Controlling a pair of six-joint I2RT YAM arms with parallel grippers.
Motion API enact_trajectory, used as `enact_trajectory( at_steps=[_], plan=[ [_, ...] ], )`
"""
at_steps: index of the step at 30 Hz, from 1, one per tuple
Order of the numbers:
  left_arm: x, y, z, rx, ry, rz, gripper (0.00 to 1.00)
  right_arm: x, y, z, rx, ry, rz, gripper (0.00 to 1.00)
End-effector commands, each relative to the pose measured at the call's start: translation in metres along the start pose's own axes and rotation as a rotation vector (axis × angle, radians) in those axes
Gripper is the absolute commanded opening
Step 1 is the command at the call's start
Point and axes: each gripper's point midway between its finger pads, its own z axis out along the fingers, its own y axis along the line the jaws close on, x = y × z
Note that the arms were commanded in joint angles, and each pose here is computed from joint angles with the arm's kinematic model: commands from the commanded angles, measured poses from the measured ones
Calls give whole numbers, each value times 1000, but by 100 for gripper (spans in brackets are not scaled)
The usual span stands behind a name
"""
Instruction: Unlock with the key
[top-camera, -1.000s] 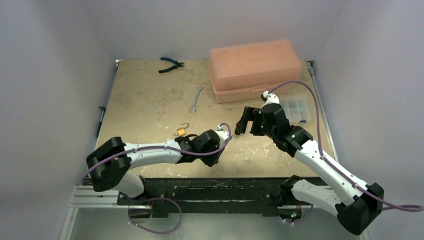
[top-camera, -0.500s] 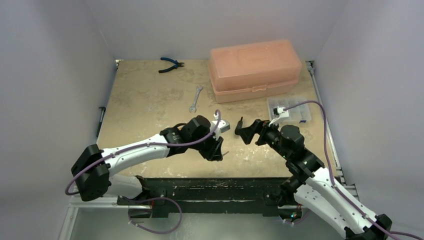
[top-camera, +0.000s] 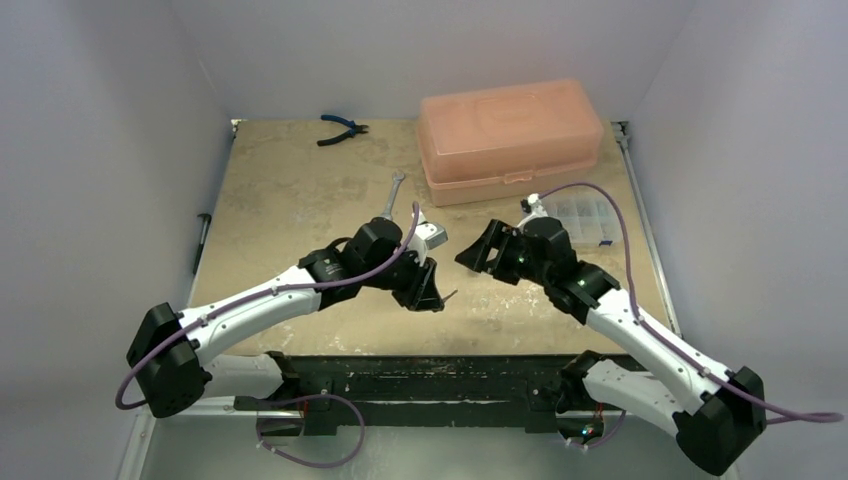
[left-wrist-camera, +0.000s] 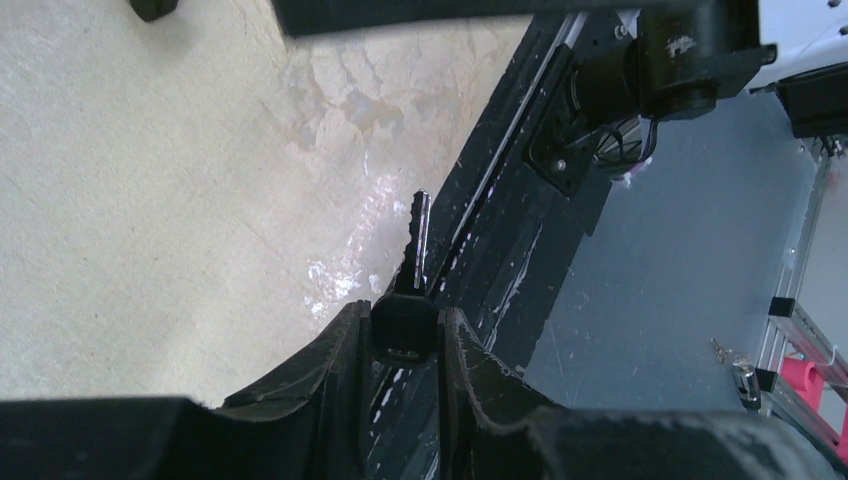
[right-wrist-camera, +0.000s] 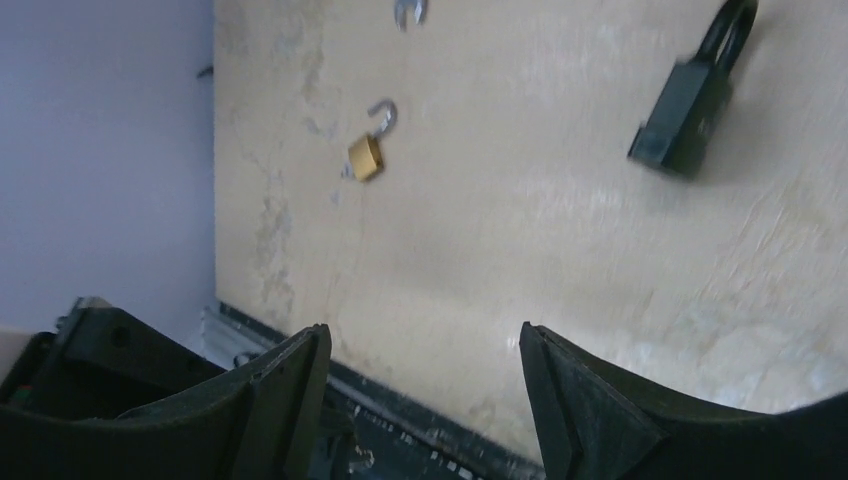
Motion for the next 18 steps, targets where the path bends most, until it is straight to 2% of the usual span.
enact_trajectory(
  at_steps=[1, 10, 13, 18],
  plan=[
    [-28, -3, 3, 3, -97, 3, 0, 25, 17, -6, -15, 153, 210, 75],
    [-37, 2, 8, -15, -133, 19, 0, 38, 15, -10, -5, 183, 309, 69],
    [-38, 2, 10, -8, -136, 20, 0, 40, 15, -9, 2, 187, 322, 60],
    [-39, 2, 12, -3, -148, 19, 0, 43, 19, -5, 2, 196, 335, 56]
  ],
)
